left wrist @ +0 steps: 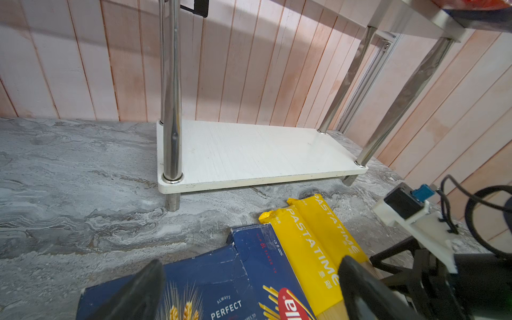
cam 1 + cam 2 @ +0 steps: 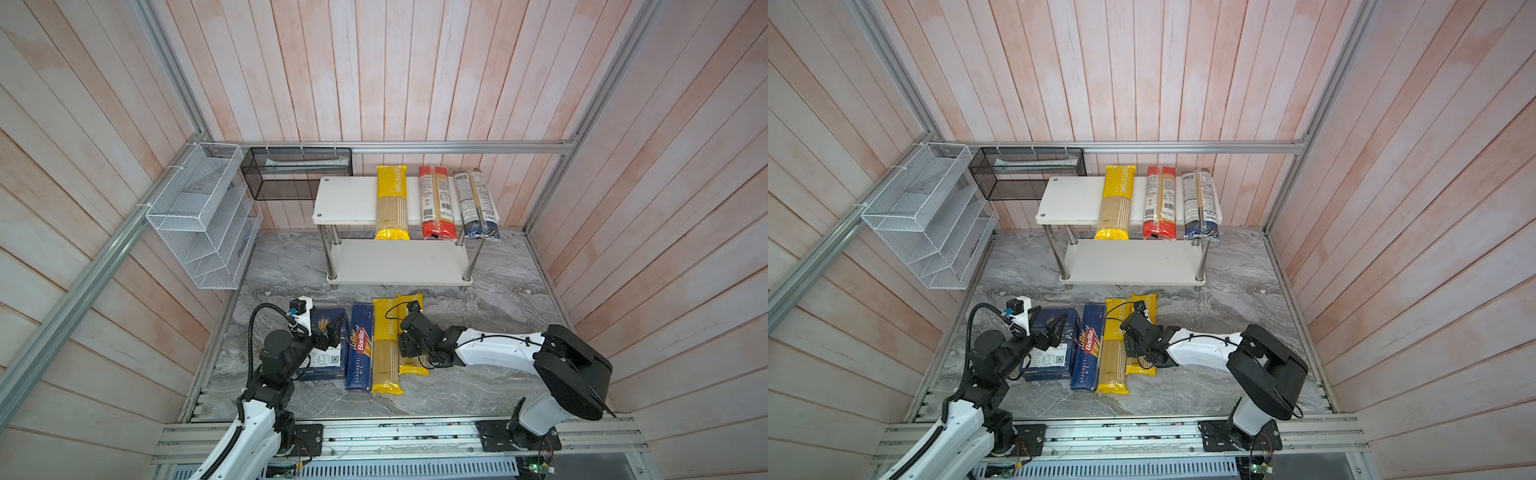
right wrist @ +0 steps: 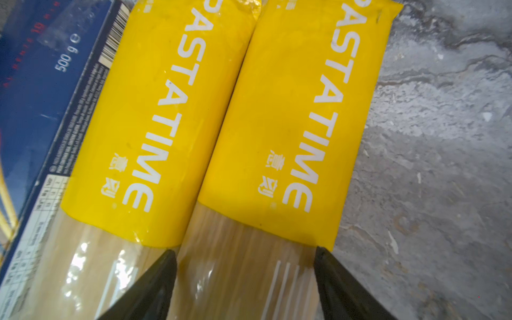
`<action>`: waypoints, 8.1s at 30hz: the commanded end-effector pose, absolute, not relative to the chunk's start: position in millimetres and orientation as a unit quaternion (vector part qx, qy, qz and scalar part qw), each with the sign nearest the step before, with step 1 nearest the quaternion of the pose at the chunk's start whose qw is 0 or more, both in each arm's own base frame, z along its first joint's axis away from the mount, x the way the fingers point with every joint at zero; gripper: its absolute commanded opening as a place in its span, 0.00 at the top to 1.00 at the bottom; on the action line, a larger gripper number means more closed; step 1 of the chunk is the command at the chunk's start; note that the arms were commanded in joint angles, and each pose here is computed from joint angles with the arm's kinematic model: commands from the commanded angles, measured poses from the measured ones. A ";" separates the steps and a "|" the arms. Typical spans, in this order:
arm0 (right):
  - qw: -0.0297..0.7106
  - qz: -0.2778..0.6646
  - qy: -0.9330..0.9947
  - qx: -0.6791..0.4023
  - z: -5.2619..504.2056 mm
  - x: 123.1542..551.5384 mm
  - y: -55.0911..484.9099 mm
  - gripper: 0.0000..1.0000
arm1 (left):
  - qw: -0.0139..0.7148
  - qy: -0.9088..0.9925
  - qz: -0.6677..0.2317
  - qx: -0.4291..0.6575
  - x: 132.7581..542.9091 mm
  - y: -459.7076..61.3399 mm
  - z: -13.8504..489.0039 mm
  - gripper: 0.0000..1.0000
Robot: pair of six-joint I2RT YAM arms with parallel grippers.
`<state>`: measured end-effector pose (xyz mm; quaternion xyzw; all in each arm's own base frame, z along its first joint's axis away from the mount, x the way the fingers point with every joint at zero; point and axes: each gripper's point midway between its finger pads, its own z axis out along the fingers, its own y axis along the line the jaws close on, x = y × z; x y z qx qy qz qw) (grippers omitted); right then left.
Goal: Arrange pasta packages on shelves
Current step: Rotate the pasta bag at the center of the table, then pick up the pasta bag from the center of the table, then place the pasta bag on the shelf.
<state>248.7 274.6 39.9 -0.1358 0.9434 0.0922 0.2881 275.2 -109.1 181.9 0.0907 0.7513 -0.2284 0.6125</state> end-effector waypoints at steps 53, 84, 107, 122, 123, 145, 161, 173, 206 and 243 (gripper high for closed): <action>0.281 0.075 0.950 -0.115 58.7 251.5 248.0 0.02 | 0.622 0.743 -0.225 0.096 276.1 -108.5 190.0 0.00; 0.223 0.040 0.968 -0.103 4.3 261.3 243.6 0.02 | 0.624 0.742 -0.225 0.096 274.9 -108.3 190.6 0.00; 0.203 0.022 0.974 -0.097 -17.8 256.7 238.0 0.15 | 0.624 0.742 -0.226 0.095 275.1 -108.2 190.8 0.00; 0.213 0.041 0.972 -0.095 -10.0 256.1 240.3 0.39 | 0.624 0.742 -0.225 0.095 275.1 -108.1 190.7 0.00; 0.213 0.043 0.972 -0.095 -9.2 255.7 240.3 0.40 | 0.624 0.742 -0.225 0.096 274.9 -108.3 190.7 0.00; 0.236 0.092 0.963 -0.089 10.5 252.7 246.9 0.67 | 0.623 0.743 -0.225 0.094 276.0 -108.0 190.3 0.00; 0.238 0.125 0.958 -0.095 21.5 245.8 257.7 0.86 | 0.622 0.745 -0.224 0.093 276.7 -107.8 189.5 0.00; 0.270 0.166 0.944 -0.089 53.2 245.8 261.5 0.95 | 0.622 0.744 -0.225 0.094 276.4 -108.1 189.8 0.00; 0.388 0.369 0.823 -0.189 256.4 233.7 340.3 1.00 | 0.608 0.747 -0.260 0.066 271.1 -110.2 186.8 0.00; 0.484 0.416 0.729 -0.246 416.5 262.0 456.6 1.00 | 0.604 0.739 -0.279 0.100 268.4 -122.4 169.9 0.00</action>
